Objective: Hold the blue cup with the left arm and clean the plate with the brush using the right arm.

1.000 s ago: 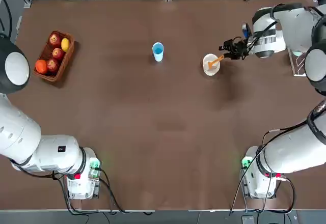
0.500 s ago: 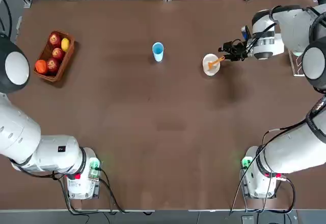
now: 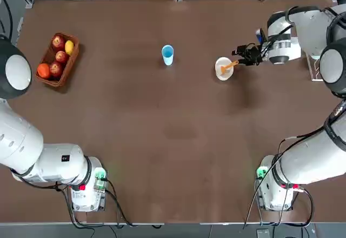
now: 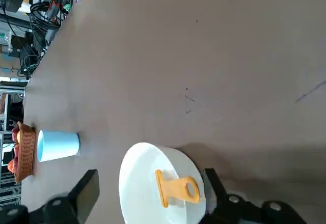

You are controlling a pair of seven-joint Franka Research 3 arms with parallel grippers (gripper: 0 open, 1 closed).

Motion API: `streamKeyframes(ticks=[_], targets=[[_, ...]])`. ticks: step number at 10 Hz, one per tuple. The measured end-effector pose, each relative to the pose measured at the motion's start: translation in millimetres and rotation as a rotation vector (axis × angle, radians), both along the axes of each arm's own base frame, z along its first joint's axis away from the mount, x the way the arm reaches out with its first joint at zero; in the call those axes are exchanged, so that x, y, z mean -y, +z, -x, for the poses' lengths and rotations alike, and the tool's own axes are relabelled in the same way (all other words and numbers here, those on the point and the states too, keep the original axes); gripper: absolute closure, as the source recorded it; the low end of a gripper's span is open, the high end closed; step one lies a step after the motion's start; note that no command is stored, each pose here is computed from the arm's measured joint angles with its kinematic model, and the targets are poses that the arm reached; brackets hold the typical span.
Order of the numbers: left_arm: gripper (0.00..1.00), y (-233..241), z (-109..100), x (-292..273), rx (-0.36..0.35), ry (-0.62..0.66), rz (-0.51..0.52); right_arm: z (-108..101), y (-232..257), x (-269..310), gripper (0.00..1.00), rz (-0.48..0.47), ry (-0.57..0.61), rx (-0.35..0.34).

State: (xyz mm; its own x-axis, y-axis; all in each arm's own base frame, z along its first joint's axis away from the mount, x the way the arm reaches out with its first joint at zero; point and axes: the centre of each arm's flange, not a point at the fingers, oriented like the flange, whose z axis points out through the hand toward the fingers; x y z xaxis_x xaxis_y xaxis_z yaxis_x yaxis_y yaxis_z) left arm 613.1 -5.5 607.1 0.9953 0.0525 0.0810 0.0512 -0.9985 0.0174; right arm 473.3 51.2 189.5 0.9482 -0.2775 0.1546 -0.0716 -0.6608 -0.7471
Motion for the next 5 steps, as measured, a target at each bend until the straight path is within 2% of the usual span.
streamKeyframes(ticks=[3, 5], targets=[[0.0, -1.6, -0.5, -0.1, -0.003, 0.0, 0.0, -0.9, -0.6, 0.5, 0.0, 0.005, 0.002, 0.011], [0.0, -3.5, -1.3, -0.1, -0.006, 0.0, 0.0, -2.3, 0.2, 2.0, 0.0, 0.016, 0.008, 0.027]])
